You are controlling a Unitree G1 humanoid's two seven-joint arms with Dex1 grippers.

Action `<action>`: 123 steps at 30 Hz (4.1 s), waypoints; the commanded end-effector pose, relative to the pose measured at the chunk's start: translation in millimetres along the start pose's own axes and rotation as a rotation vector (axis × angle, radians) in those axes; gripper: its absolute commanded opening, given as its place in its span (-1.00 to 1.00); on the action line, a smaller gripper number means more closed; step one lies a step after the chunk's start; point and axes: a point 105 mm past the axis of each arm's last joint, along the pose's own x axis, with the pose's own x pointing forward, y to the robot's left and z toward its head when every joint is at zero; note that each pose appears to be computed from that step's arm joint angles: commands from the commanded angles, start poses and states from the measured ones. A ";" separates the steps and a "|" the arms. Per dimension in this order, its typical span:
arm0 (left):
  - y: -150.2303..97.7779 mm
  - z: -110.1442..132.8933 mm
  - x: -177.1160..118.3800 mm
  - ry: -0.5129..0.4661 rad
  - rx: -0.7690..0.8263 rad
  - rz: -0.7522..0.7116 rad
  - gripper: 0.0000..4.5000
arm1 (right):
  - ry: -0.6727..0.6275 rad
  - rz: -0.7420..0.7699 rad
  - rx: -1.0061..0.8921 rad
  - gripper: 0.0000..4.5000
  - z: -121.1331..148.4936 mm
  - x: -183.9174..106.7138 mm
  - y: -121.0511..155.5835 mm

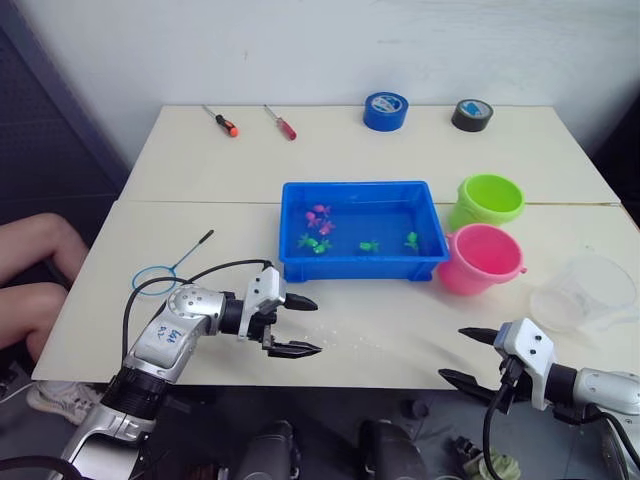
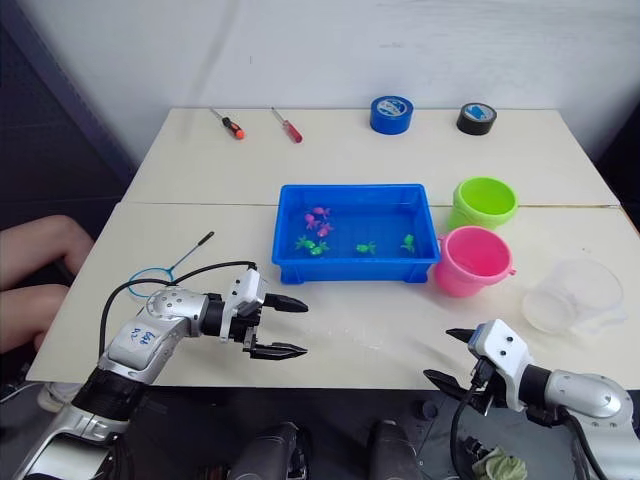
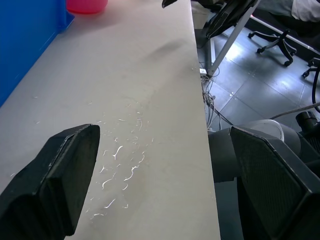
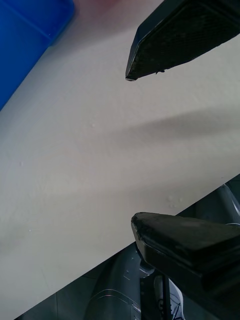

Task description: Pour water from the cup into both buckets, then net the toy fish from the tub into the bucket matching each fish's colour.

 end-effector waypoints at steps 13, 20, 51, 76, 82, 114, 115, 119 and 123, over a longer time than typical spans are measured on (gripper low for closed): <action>-31.0 83.2 -5.4 -0.215 -0.006 -0.270 1.00 | -0.115 -0.744 0.405 0.98 -19.6 -104.3 -24.8; -36.7 109.0 -9.2 -0.254 0.044 -0.301 1.00 | -0.114 -1.090 0.504 0.98 -43.8 -153.1 -56.0; -35.7 106.6 -13.4 -0.225 0.088 -0.166 1.00 | -0.101 -1.242 0.489 0.75 -70.5 -144.1 -154.2; -33.9 106.7 -18.7 -0.202 0.117 -0.131 1.00 | -0.124 -1.216 0.453 -0.39 -77.0 -123.5 -184.5; -32.9 106.6 -21.0 -0.196 0.122 -0.122 1.00 | -0.201 -1.181 0.486 -0.99 -78.8 -118.8 -183.7; 6.5 117.7 -15.1 -0.287 0.073 0.011 1.00 | 0.027 -1.176 -0.440 -0.99 89.5 -102.5 -183.7; 6.6 118.1 -15.1 -0.289 0.074 0.013 1.00 | 0.045 -1.172 -0.476 -0.99 91.6 -100.7 -184.9; 8.3 118.4 -14.3 -0.291 0.080 0.025 1.00 | 0.111 -1.147 -0.629 -0.99 101.5 -91.5 -188.3; 8.0 119.5 -13.2 -0.295 0.082 0.027 1.00 | 0.164 -1.127 -0.771 -0.99 109.0 -85.2 -191.2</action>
